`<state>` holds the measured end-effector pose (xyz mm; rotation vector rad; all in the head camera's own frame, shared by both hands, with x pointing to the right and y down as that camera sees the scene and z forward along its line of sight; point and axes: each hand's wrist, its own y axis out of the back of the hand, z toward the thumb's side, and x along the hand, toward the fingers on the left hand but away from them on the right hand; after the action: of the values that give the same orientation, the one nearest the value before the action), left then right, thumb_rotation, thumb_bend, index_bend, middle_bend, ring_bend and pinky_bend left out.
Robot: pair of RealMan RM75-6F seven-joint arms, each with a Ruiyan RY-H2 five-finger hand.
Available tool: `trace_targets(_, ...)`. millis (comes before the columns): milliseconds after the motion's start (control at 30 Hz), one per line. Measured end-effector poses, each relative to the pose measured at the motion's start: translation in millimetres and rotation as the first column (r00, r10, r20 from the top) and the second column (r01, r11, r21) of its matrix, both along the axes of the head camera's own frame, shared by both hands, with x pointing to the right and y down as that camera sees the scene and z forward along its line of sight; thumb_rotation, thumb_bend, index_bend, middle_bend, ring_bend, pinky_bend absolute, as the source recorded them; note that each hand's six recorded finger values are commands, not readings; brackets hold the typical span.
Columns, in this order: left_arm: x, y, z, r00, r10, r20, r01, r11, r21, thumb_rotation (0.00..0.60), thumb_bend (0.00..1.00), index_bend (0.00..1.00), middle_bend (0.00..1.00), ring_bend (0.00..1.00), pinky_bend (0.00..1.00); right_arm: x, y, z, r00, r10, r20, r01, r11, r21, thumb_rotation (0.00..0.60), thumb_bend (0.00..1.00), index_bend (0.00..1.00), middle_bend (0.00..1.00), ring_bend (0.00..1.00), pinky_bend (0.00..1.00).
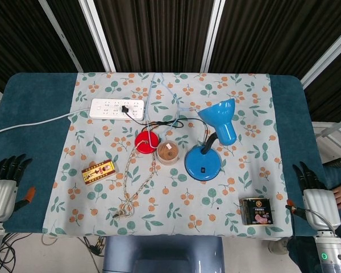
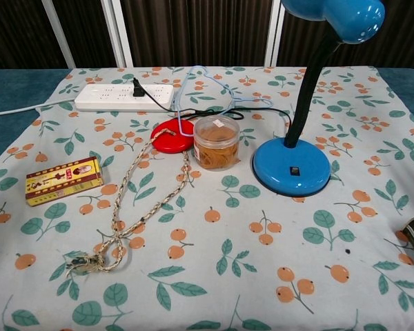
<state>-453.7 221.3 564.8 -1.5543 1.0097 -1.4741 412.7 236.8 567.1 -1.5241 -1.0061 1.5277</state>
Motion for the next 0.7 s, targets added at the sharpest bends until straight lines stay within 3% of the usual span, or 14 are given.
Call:
trace_targets(133,-0.3,0.4,0.6,1.000,-0.001,0.001,0.001,1.000,-0.005,0.600,0.36,0.14,0.07,0.05,0.09,-4.1,1.0,4.6,0.999,-0.042,-0.008,0.041,0.999,-0.033,0.600,0.46,0.04,0.28,0.39,0.52)
trace_targets(367,-0.1,0.4,0.8,1.000,-0.004,-0.003,0.004,1.000,-0.009,0.600,0.36,0.14,0.07,0.05,0.09,-22.7,-11.9,24.1,0.993,-0.116,0.019,0.117,0.989,-0.094,0.600,0.58,0.04,0.54,0.67,0.61)
trace_targets(467,-0.3,0.4,1.0,1.000,-0.006,-0.005,0.006,1.000,-0.010,0.600,0.36,0.14,0.07,0.05,0.09,-40.0,-18.8,34.7,0.987,-0.151,0.062,0.158,0.979,-0.126,0.600,0.66,0.05,0.62,0.72,0.64)
trace_targets(700,-0.6,0.4,0.8,1.000,-0.009,-0.009,0.009,1.000,-0.012,0.600,0.36,0.14,0.07,0.05,0.09,-84.6,-26.5,64.6,0.963,-0.203,0.177,0.241,0.942,-0.234,0.600,0.77,0.05,0.69,0.76,0.70)
